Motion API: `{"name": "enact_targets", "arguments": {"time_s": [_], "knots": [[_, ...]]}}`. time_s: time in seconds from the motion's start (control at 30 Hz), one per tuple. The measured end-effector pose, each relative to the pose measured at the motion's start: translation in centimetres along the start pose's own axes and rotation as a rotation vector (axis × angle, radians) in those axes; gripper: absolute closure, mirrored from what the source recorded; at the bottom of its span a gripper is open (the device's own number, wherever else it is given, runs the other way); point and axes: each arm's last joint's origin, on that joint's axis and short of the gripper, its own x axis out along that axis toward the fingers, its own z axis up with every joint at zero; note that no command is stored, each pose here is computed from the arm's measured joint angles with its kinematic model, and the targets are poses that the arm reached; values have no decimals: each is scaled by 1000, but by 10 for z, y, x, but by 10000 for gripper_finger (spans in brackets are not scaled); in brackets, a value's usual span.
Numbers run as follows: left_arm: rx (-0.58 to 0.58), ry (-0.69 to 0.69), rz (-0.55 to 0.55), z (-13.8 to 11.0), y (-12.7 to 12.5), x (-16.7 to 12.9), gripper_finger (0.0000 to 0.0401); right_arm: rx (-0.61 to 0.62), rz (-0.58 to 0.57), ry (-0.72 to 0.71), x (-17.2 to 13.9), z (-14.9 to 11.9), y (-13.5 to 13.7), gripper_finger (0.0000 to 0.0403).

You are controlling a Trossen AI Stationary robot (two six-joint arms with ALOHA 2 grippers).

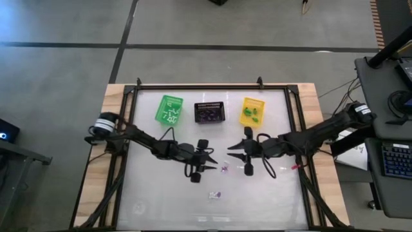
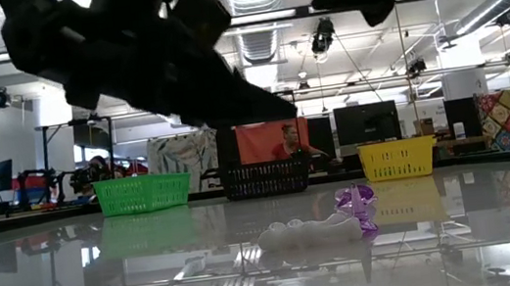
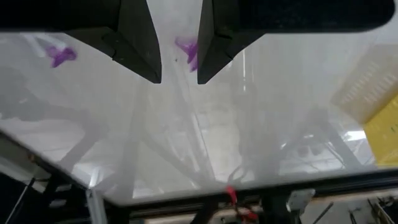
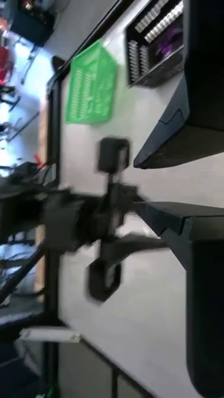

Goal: Sort Halloween decoration
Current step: Put the purple witch hat toy into the black basket

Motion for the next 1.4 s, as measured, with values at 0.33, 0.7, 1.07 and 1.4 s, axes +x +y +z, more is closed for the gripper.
{"name": "enact_targets", "arguments": {"time_s": [0.33, 0.7, 1.07, 1.4], "knots": [[37, 29, -10, -12, 1, 38, 315, -8, 67, -50, -27, -14, 5, 309], [50, 61, -53, -21, 0, 48, 315, 55, 101, -216, -53, -34, -3, 317], [41, 89, -37, -36, 0, 53, 315, 62, 109, -227, -57, -53, -6, 319], [38, 68, -34, -37, 0, 56, 315, 57, 121, -282, -61, -59, -8, 319]]}}
